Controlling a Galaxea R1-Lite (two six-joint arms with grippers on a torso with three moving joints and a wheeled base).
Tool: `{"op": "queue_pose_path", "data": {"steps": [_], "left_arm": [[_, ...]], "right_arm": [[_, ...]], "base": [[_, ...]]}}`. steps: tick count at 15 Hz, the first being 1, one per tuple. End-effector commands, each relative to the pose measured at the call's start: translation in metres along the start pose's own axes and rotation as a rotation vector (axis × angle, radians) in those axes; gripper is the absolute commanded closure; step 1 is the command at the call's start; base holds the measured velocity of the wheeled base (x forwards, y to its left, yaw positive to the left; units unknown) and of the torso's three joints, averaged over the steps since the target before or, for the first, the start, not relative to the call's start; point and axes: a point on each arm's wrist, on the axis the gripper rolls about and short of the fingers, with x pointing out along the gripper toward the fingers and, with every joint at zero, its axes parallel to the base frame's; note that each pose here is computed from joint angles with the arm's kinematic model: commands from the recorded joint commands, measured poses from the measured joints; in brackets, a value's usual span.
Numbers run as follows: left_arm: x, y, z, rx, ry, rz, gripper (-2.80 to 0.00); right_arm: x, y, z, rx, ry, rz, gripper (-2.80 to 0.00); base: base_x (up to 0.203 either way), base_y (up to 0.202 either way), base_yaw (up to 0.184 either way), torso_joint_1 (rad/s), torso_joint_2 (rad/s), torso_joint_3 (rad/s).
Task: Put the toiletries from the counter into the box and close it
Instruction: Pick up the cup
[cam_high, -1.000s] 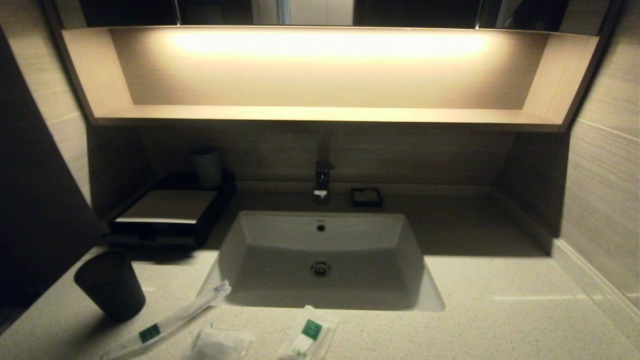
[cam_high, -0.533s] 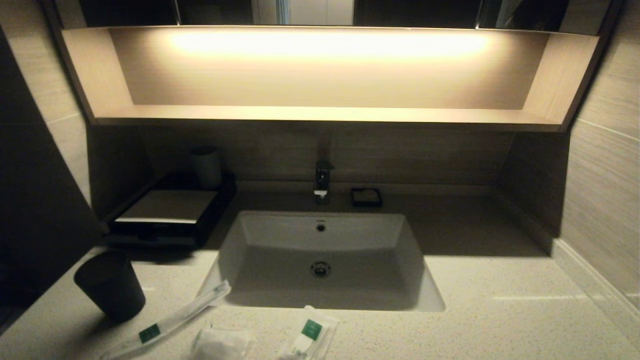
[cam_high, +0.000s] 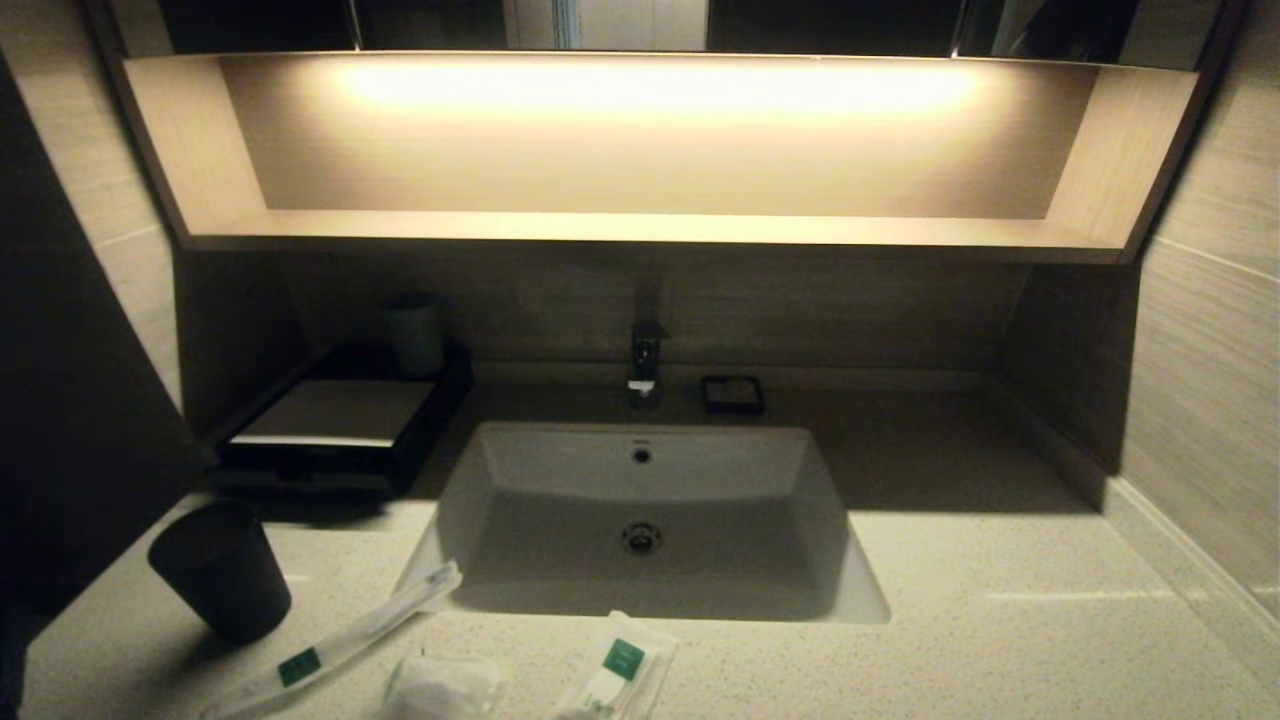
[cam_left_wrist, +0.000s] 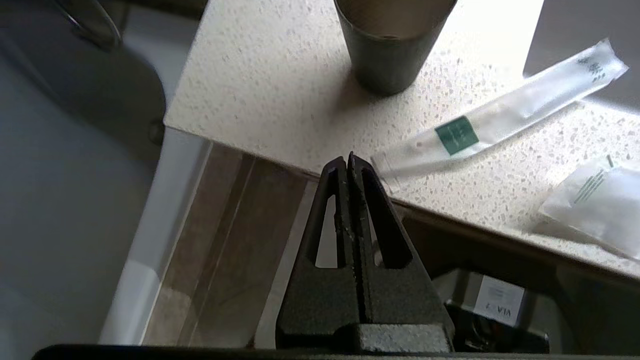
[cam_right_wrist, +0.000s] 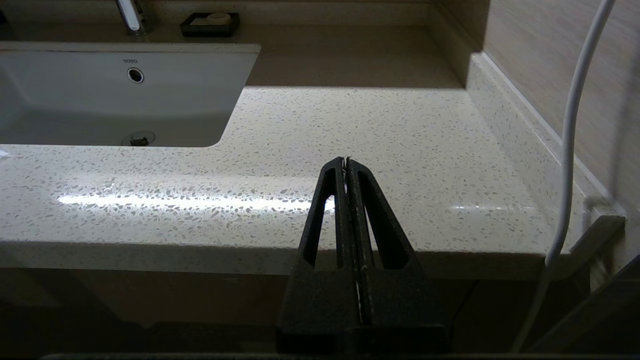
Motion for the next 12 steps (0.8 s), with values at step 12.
{"op": "queue_pose_path", "data": {"steps": [12], "left_arm": [[0.024,-0.006,-0.024,-0.081,0.012,-0.121,0.0]], "right_arm": [[0.0,0.0,0.0,0.0,0.001,0.001,0.0]], "base": [[0.0,0.0,0.0,0.0,0.0,0.0]]}}
